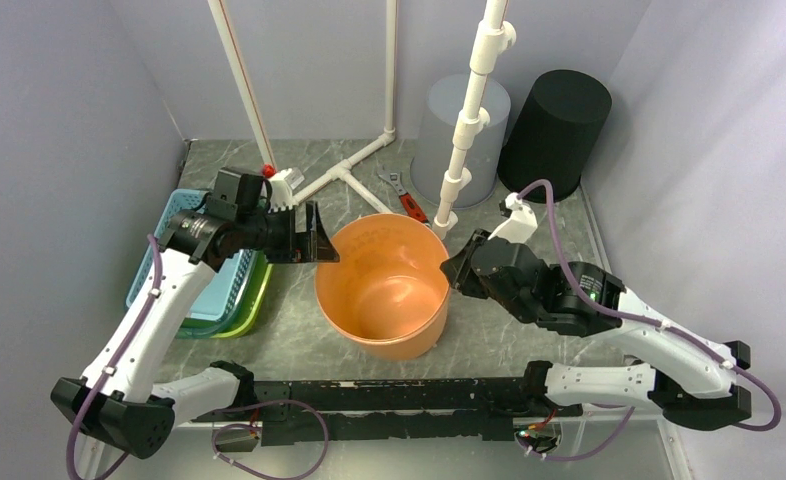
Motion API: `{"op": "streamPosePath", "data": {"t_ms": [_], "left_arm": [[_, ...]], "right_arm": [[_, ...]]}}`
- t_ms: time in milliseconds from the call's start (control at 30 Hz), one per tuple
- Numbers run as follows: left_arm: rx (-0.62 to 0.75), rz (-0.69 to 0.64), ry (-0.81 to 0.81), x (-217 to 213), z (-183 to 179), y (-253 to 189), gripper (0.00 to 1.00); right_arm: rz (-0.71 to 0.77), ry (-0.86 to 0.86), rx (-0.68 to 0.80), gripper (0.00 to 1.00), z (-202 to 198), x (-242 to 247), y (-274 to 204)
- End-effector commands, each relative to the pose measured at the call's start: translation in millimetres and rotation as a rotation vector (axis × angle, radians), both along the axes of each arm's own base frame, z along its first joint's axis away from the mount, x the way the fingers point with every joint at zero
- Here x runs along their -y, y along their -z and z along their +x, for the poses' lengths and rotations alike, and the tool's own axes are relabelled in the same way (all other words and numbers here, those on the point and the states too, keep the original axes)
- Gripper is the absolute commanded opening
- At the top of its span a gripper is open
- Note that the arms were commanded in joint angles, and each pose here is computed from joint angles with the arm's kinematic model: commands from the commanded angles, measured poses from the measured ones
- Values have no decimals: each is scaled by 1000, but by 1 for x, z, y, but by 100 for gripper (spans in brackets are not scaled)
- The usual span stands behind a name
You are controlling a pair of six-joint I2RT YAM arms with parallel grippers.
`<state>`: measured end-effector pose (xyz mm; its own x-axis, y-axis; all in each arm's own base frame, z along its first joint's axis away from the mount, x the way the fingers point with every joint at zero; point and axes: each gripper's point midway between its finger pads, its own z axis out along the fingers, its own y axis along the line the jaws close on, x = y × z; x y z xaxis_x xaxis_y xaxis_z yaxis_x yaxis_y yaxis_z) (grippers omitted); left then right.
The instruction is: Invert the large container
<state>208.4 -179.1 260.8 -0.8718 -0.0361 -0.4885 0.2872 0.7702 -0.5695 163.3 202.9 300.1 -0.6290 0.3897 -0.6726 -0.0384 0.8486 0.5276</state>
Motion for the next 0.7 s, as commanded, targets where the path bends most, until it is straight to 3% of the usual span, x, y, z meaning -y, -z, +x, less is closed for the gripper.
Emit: {"op": "streamPosePath", "data": {"t_ms": [0,267,667], "left_arm": [[145,-65,-31,2,7,-41,94],[204,43,-176,-28,12,-43,94],[177,77,-183,-31,14,-34,94]], "right_arm": [[17,38,67,0,7,11,-38],[-92,75,77,0,6,39,-54],[-329,53,54,0,6,56,-55]]}}
